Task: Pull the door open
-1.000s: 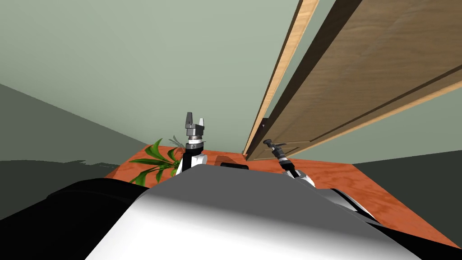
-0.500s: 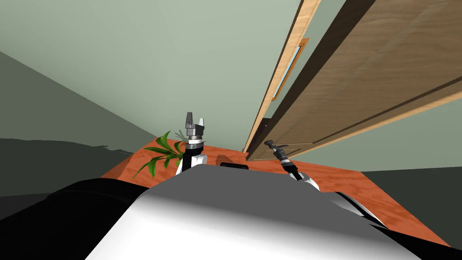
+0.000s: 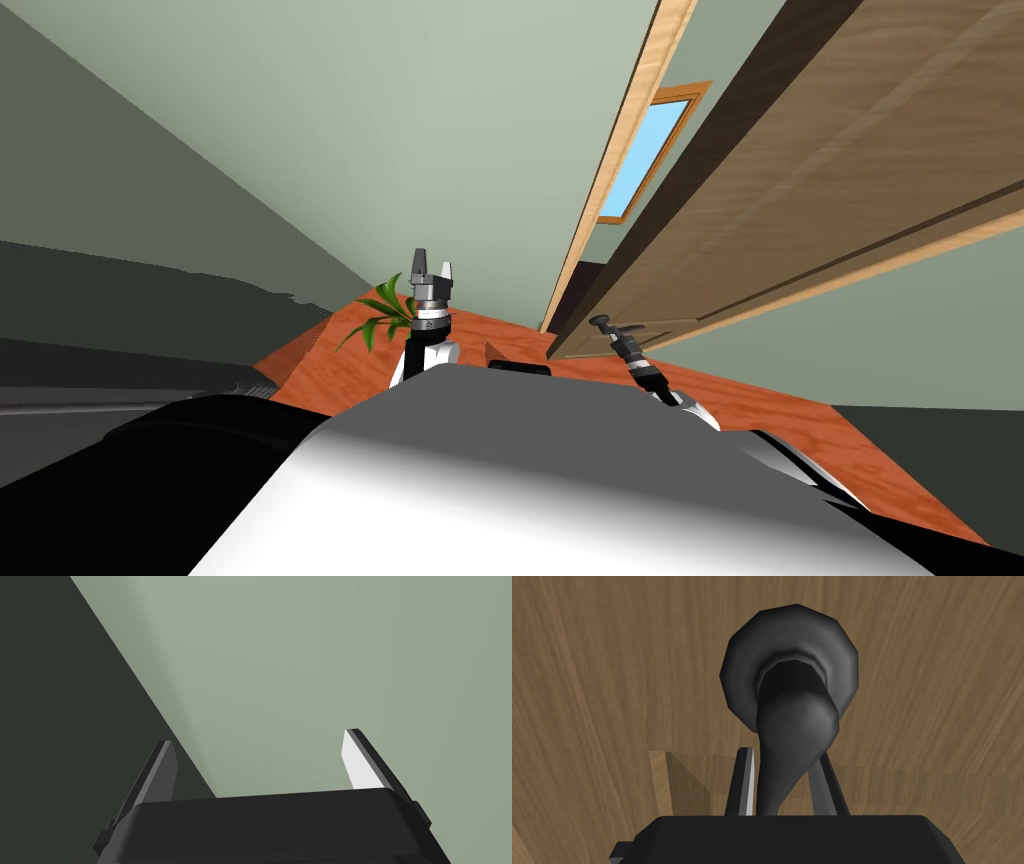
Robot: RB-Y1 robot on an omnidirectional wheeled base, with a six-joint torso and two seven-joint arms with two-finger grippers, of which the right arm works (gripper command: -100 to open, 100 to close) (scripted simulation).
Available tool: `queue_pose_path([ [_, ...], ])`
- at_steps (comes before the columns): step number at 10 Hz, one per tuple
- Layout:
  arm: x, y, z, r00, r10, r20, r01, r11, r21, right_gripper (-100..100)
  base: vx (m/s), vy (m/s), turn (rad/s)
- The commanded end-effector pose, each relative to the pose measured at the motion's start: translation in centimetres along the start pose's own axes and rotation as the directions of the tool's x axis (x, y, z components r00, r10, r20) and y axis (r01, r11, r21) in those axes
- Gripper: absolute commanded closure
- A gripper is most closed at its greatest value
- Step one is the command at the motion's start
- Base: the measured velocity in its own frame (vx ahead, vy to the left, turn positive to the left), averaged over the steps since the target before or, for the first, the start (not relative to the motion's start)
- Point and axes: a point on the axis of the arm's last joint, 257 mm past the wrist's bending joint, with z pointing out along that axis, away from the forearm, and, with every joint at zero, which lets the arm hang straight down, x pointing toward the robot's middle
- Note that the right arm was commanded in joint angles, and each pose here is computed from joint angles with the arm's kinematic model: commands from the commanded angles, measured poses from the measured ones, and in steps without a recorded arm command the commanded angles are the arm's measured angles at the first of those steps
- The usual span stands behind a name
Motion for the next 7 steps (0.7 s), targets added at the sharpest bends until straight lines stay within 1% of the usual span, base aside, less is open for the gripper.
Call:
queue_pose_path([
  [1,-0.4,0.3,-1.09,1.000,-0.004,-0.004,0.004,1.000,-0.005,100,-0.220,-0.108,0.188],
  [2,-0.1,0.0,-0.60,1.000,-0.001,-0.004,0.001,1.000,-0.001,100,-0.097,-0.048,0.036],
  [3,0.0,-0.1,-1.07,1.000,0.001,-0.008,-0.001,1.000,0.001,100,-0.148,-0.063,0.180],
  [7,-0.2,0.1,-1.85,1.000,-0.001,-0.013,0.001,1.000,-0.003,100,-0.227,-0.123,0.199],
])
